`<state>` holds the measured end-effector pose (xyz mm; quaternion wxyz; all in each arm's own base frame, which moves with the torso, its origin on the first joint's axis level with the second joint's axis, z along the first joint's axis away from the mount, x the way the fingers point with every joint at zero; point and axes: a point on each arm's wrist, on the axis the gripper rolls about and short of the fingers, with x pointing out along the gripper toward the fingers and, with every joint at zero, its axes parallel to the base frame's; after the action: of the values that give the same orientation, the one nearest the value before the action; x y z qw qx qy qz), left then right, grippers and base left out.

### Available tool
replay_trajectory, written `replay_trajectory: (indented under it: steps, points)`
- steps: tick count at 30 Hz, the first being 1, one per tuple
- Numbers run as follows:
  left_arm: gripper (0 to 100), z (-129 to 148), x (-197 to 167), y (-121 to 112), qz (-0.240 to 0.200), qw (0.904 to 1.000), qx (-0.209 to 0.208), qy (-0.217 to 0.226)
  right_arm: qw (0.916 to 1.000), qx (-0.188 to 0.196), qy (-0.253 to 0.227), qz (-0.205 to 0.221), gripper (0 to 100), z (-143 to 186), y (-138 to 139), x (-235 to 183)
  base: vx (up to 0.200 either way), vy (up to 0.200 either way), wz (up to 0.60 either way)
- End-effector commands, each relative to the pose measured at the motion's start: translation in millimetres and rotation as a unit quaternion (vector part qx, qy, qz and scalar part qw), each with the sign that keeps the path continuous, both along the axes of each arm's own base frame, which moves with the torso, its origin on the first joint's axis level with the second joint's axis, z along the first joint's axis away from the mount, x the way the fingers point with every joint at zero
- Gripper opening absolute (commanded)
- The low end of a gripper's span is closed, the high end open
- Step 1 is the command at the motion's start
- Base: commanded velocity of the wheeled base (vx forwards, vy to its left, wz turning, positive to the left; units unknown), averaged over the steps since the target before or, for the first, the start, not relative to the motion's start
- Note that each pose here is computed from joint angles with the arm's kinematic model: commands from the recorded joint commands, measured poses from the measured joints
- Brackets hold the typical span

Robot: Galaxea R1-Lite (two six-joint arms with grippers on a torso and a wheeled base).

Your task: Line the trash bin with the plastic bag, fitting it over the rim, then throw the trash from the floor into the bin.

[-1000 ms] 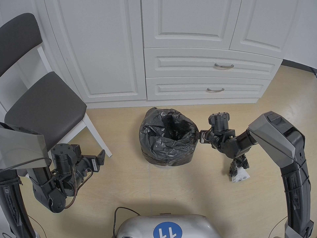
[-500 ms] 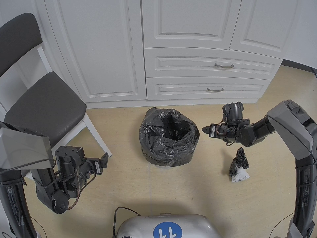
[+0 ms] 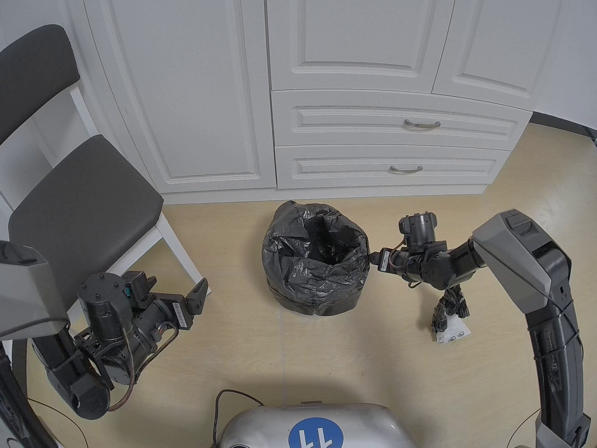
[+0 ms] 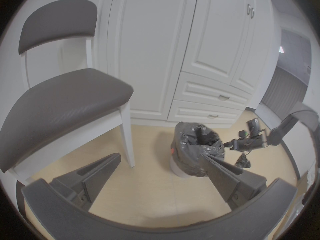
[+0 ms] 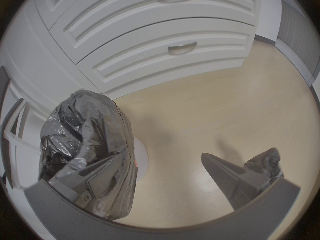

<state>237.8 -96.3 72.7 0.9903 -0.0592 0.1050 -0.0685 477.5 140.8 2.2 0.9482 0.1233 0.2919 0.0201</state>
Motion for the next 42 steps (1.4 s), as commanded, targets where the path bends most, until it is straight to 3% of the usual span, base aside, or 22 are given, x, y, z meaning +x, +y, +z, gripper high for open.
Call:
replay_trajectory:
  steps: [1, 5, 11, 12, 13, 16, 19, 25, 32, 37, 42]
  points:
    - [100, 24.1, -24.0, -5.1, -0.029, 0.9987, -0.018, -0.036, 0.9996, 0.002, 0.030, 0.003, 100, -40.6, 10.2, 3.7, 0.000, 0.000, 0.00]
    - [100, 24.1, -22.6, -5.0, -0.028, 0.9988, -0.019, -0.037, 0.9996, 0.004, 0.026, 0.002, 100, -43.3, 11.3, 7.1, 0.000, 0.000, 0.00]
    - [100, 23.5, -23.4, -3.4, -0.025, 0.9989, -0.019, -0.035, 0.9999, 0.009, 0.006, -0.007, 100, -14.3, 2.9, 6.7, 0.000, 0.000, 0.00]
    - [100, 23.1, -27.5, -1.3, -0.026, 0.9991, -0.016, -0.031, 1.0000, 0.001, 0.001, -0.002, 100, 35.9, -6.9, -15.8, 0.000, 0.000, 0.00]
    - [100, 23.4, -29.8, -0.2, -0.026, 0.9991, -0.016, -0.031, 0.9999, -0.007, 0.001, 0.007, 100, 52.3, -8.4, -26.0, 0.000, 0.000, 0.00]
    - [100, 25.6, -36.4, 2.3, -0.027, 0.9990, -0.017, -0.032, 0.9985, -0.017, -0.013, 0.051, 100, 93.3, -13.8, -55.4, 0.000, 0.000, 0.00]
    - [100, 28.5, -37.1, 1.9, -0.028, 0.9987, -0.018, -0.039, 0.9974, -0.004, -0.031, 0.065, 100, 112.2, -10.2, -65.8, 0.000, 0.000, 0.00]
    - [100, 30.8, -36.7, 1.4, -0.029, 0.9984, -0.019, -0.044, 0.9937, 0.057, -0.074, 0.062, 100, 91.9, 54.1, -57.1, 0.000, 0.000, 0.00]
    - [100, 32.5, -33.8, 1.8, -0.025, 0.9982, -0.022, -0.049, 0.9925, 0.030, -0.118, -0.004, 100, 61.7, 125.6, -48.8, 0.000, 0.000, 0.00]
    - [100, 34.1, -31.2, 3.2, -0.020, 0.9981, -0.025, -0.053, 0.9894, 0.017, -0.138, -0.042, 100, 36.7, 142.7, -34.8, 0.000, 0.000, 0.00]
    - [100, 34.2, -31.6, 3.4, -0.020, 0.9981, -0.025, -0.053, 0.9916, 0.001, -0.123, -0.038, 100, 17.3, 143.7, -34.7, 0.000, 0.000, 0.00]
